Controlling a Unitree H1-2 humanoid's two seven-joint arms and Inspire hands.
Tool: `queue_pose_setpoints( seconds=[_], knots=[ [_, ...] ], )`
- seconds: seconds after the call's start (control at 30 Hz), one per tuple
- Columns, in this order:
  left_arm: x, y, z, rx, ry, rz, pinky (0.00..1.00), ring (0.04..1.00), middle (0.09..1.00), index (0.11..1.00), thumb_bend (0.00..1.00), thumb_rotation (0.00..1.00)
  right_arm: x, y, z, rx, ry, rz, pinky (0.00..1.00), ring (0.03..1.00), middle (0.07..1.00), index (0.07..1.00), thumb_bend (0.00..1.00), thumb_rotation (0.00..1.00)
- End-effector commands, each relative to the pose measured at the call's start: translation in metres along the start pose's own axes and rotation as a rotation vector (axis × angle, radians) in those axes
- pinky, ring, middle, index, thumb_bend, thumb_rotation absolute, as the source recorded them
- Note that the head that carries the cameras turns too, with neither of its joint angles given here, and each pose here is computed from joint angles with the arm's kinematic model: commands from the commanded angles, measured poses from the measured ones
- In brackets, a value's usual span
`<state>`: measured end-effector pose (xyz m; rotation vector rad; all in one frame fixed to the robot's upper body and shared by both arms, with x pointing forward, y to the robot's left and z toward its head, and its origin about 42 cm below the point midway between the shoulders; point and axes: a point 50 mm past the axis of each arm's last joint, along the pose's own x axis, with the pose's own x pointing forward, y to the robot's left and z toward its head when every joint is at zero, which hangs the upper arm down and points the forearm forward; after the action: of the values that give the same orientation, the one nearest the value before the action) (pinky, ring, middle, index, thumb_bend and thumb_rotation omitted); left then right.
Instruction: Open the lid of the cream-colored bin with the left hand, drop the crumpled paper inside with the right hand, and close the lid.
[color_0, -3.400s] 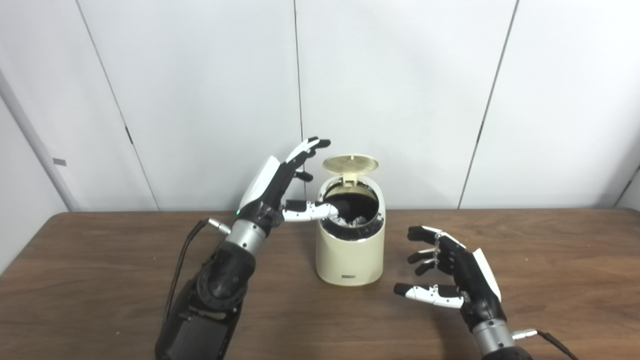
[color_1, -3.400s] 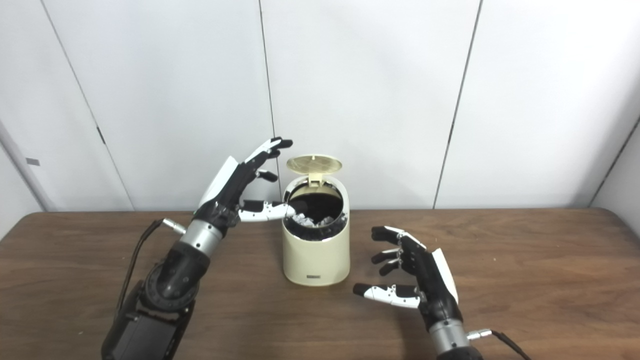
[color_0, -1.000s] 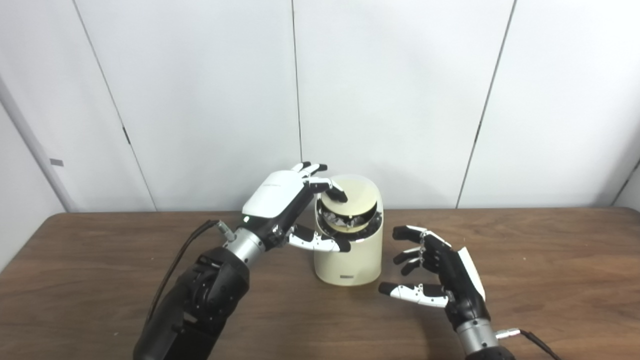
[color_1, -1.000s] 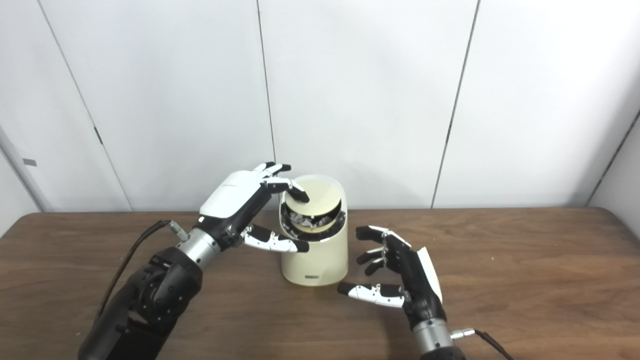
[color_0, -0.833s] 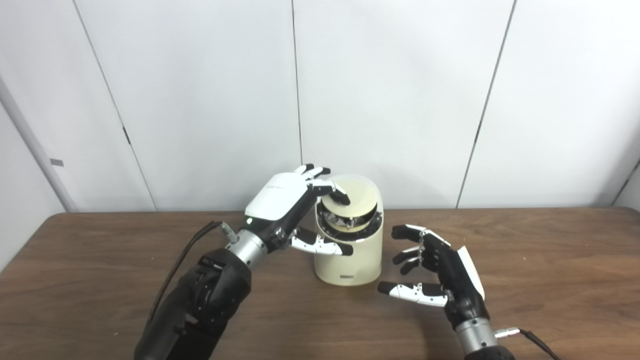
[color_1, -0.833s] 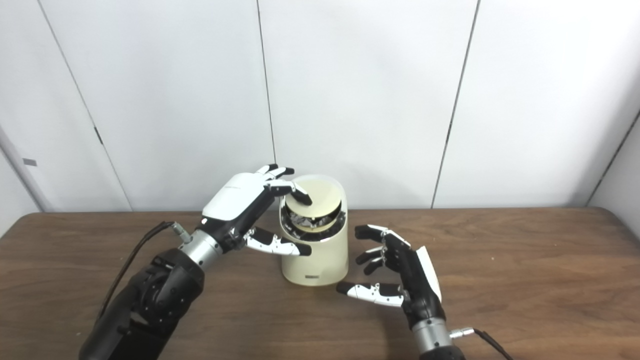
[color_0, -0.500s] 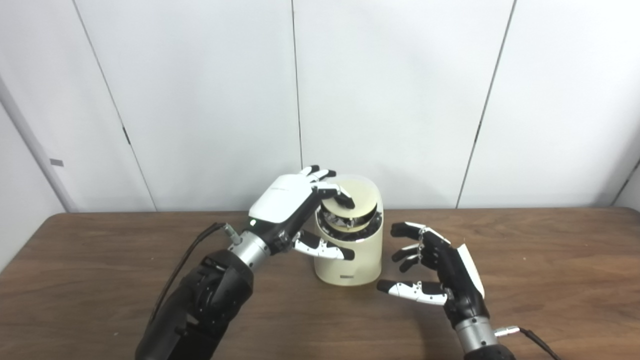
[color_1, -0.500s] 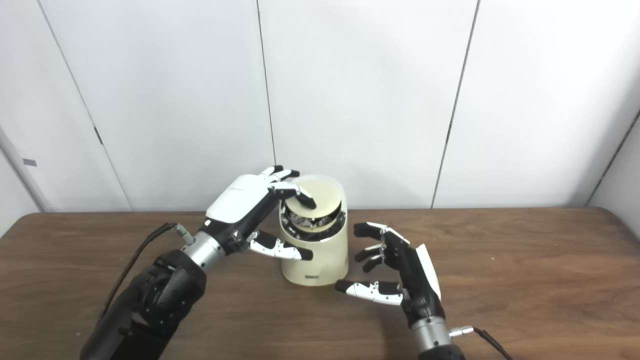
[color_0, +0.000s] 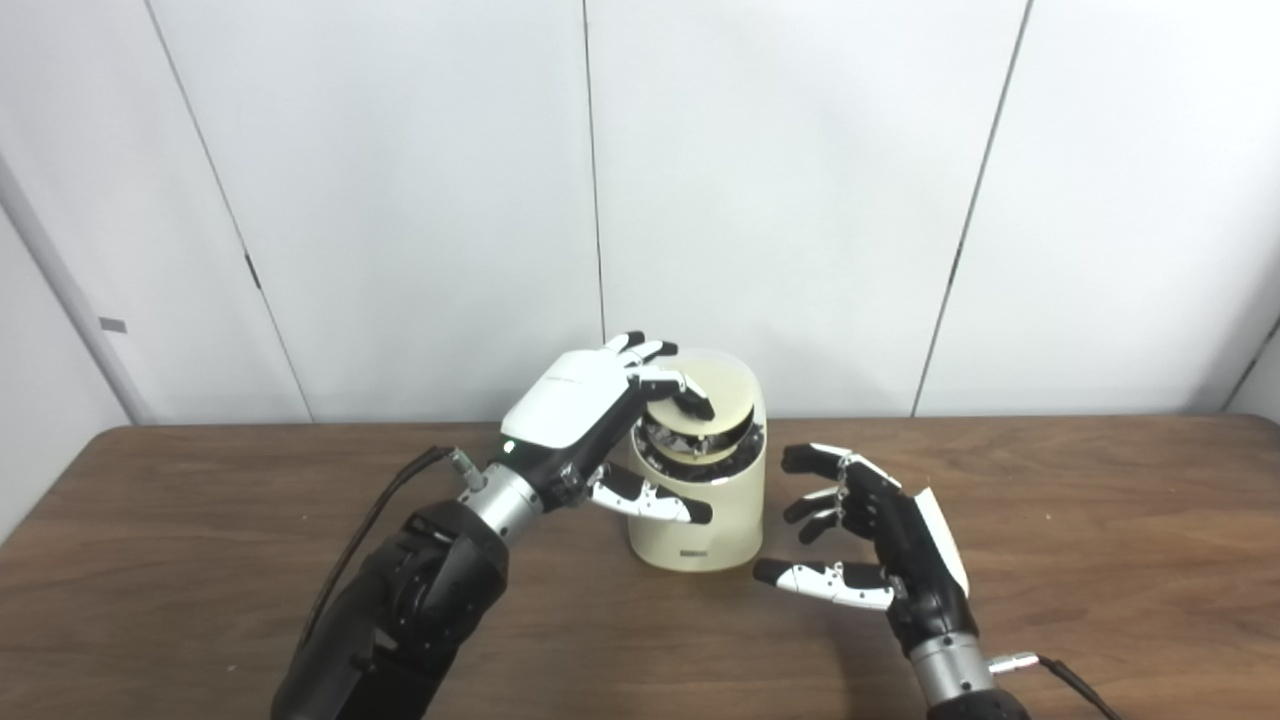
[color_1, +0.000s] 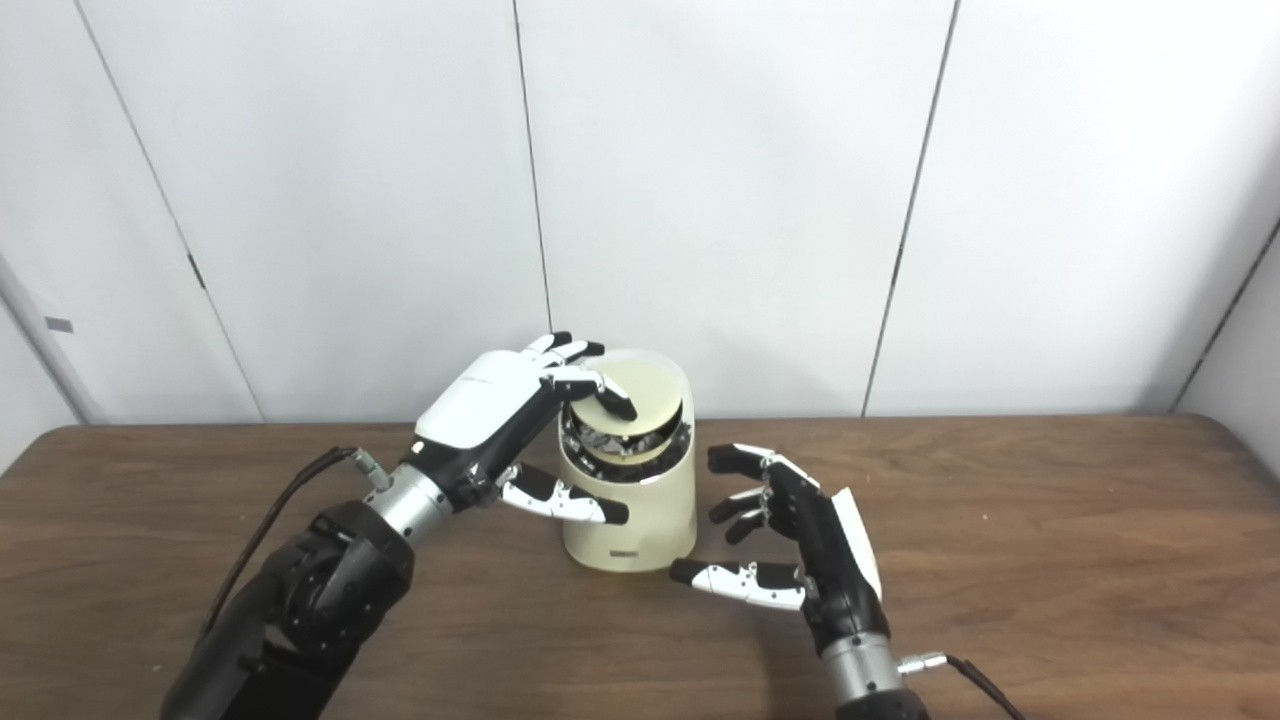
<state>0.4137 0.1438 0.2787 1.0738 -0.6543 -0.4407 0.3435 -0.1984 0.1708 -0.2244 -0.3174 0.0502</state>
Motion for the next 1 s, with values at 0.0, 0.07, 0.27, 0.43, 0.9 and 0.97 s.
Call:
queue_pose_setpoints(
  seconds=[0.0,0.07,0.27,0.43,0.9,0.97],
  knots=[
    [0.0047,0.0122,0.0031,0.027,-0.034,0.039,1.00,0.925,0.701,0.695,0.91,0.33,0.0132,-0.0002,0.0180,0.002,-0.076,-0.008,0.41,0.538,0.724,0.693,0.74,0.01],
    [0.0047,0.0122,0.0031,0.027,-0.034,0.039,1.00,0.925,0.701,0.695,0.91,0.33,0.0132,-0.0002,0.0180,0.002,-0.076,-0.008,0.41,0.538,0.724,0.693,0.74,0.01],
    [0.0047,0.0122,0.0031,0.027,-0.034,0.039,1.00,0.925,0.701,0.695,0.91,0.33,0.0132,-0.0002,0.0180,0.002,-0.076,-0.008,0.41,0.538,0.724,0.693,0.74,0.01],
    [0.0042,0.0103,0.0035,0.024,-0.041,0.034,1.00,0.924,0.706,0.698,0.91,0.34,0.0138,0.0007,0.0203,0.000,-0.075,-0.008,0.40,0.531,0.723,0.693,0.74,0.02],
    [0.0040,0.0085,0.0025,0.024,-0.042,0.029,1.00,0.923,0.711,0.701,0.91,0.35,0.0143,0.0003,0.0204,0.000,-0.076,-0.010,0.40,0.538,0.727,0.695,0.75,0.04],
    [0.0041,0.0091,0.0028,0.027,-0.040,0.028,1.00,0.924,0.713,0.704,0.91,0.36,0.0142,0.0004,0.0210,0.001,-0.074,-0.011,0.40,0.541,0.726,0.694,0.75,0.04]
  ],
)
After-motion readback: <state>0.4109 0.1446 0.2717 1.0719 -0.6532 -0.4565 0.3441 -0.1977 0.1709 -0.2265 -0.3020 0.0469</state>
